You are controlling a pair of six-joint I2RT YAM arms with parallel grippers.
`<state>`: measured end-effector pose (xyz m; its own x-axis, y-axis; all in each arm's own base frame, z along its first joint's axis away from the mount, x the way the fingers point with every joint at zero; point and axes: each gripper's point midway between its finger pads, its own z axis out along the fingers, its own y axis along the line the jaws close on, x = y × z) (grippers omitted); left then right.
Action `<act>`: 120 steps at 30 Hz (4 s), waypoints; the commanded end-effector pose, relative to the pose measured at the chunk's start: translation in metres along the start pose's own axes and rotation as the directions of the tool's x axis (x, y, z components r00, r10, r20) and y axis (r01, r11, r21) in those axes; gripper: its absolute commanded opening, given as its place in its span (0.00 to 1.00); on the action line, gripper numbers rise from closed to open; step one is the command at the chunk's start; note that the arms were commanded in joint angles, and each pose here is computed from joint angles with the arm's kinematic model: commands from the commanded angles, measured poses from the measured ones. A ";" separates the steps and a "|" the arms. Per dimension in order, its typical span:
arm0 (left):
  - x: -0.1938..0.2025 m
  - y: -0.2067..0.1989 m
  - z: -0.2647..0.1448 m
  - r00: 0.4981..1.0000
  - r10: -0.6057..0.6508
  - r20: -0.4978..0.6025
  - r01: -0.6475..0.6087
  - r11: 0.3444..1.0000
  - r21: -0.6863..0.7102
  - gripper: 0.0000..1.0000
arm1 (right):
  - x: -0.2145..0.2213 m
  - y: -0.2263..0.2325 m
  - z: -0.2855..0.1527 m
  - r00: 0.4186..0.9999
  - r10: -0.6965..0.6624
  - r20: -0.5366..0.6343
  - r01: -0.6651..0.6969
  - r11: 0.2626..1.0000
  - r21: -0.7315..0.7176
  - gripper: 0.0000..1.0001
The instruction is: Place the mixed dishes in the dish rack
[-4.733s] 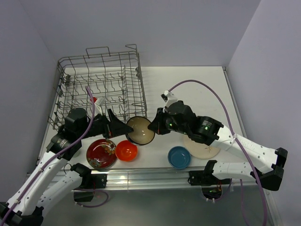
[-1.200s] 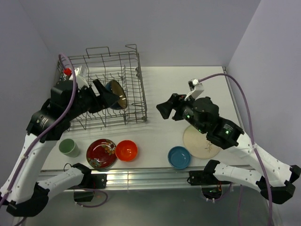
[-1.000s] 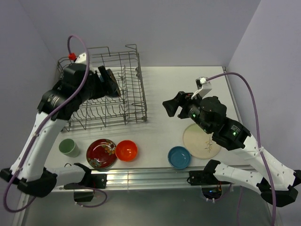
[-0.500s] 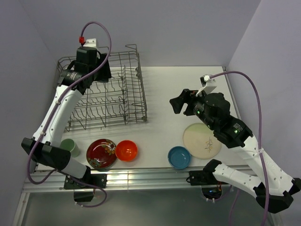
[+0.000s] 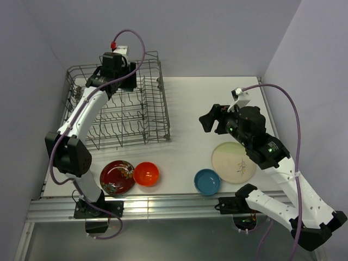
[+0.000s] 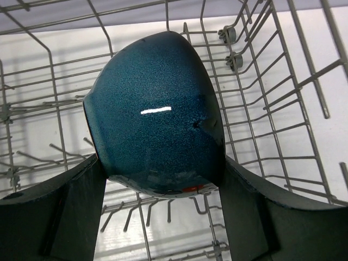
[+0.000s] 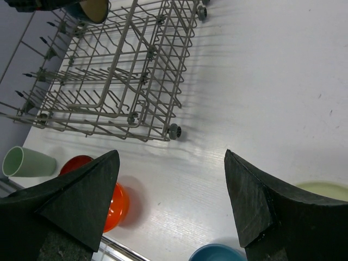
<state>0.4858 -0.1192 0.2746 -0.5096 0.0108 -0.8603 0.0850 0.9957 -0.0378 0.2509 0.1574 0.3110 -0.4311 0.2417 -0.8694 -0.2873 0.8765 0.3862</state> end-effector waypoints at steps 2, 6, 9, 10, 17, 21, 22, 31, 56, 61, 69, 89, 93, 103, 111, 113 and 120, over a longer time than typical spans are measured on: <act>-0.053 -0.007 0.009 0.983 0.024 0.183 -0.030 0.999 0.033 0.00 | -0.005 0.001 -0.002 0.999 -0.019 0.026 0.020 0.999 -0.038 0.85; -0.047 -0.010 0.022 0.985 0.041 0.168 -0.050 0.998 0.048 0.00 | 0.003 0.000 0.001 1.000 -0.014 0.000 0.014 0.999 -0.040 0.85; -0.041 -0.011 0.031 0.988 0.056 0.145 -0.065 0.996 0.056 0.00 | 0.015 -0.005 0.003 0.999 0.004 -0.037 -0.005 1.000 -0.022 0.84; -0.038 -0.012 0.035 0.989 0.061 0.135 -0.069 0.996 0.058 0.00 | 0.019 -0.007 0.004 0.999 0.017 -0.052 -0.017 1.000 -0.010 0.84; -0.031 -0.002 0.048 0.992 0.053 0.118 -0.061 0.996 0.065 0.00 | 0.066 -0.032 0.009 0.978 0.078 -0.193 -0.058 0.993 0.107 0.82; -0.029 -0.005 0.056 0.994 0.043 0.096 -0.053 0.993 0.104 0.00 | 0.084 -0.036 0.005 0.969 0.101 -0.223 -0.078 0.991 0.112 0.82; -0.024 -0.005 0.062 0.996 0.044 0.081 -0.053 0.993 0.102 0.00 | 0.085 -0.038 0.003 0.970 0.105 -0.218 -0.080 0.989 0.120 0.82; -0.001 -0.013 0.082 1.000 0.022 0.001 -0.022 0.992 0.125 0.00 | 0.094 -0.051 -0.007 0.962 0.143 -0.231 -0.098 0.976 0.195 0.82; 0.044 -0.021 0.108 0.993 0.004 -0.115 0.000 0.999 0.034 0.76 | 0.105 -0.060 -0.018 0.958 0.163 -0.238 -0.108 0.967 0.230 0.82; 0.048 -0.023 0.109 0.993 -0.011 -0.119 0.016 0.999 0.043 0.92 | 0.107 -0.062 -0.019 0.958 0.163 -0.237 -0.106 0.967 0.233 0.82; 0.042 -0.027 0.105 0.994 -0.058 -0.095 0.063 0.997 0.050 0.99 | 0.112 -0.063 -0.017 0.956 0.157 -0.249 -0.100 0.969 0.227 0.82; -0.003 -0.027 -0.001 0.960 -0.271 0.066 0.265 0.960 0.096 0.95 | 0.159 -0.071 -0.025 0.888 0.263 -0.376 -0.154 0.942 0.297 0.82; -0.001 -0.034 -0.029 0.947 -0.319 0.045 0.309 0.939 0.152 0.94 | 0.180 -0.082 -0.031 0.864 0.316 -0.391 -0.174 0.918 0.356 0.81; 0.008 -0.047 -0.013 0.946 -0.317 -0.069 0.324 0.926 0.193 0.56 | 0.174 -0.071 -0.037 0.860 0.348 -0.372 -0.234 0.919 0.318 0.81; -0.001 -0.051 0.007 0.938 -0.329 -0.108 0.344 0.922 0.180 0.48 | 0.187 -0.078 -0.037 0.838 0.383 -0.389 -0.235 0.896 0.376 0.81; 0.007 -0.051 0.005 0.932 -0.347 -0.106 0.361 0.914 0.185 0.54 | 0.195 -0.087 -0.040 0.831 0.395 -0.392 -0.223 0.881 0.417 0.81; 0.028 -0.056 -0.034 0.912 -0.397 -0.102 0.409 0.875 0.259 0.62 | 0.213 -0.110 -0.066 0.800 0.455 -0.392 -0.184 0.806 0.562 0.81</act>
<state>0.4473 -0.1633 0.2263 -0.6609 -0.3227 -0.6775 0.0068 0.9002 -0.4354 0.1468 0.1041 0.1136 -0.8206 0.3895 -0.4182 0.2400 0.8990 0.3664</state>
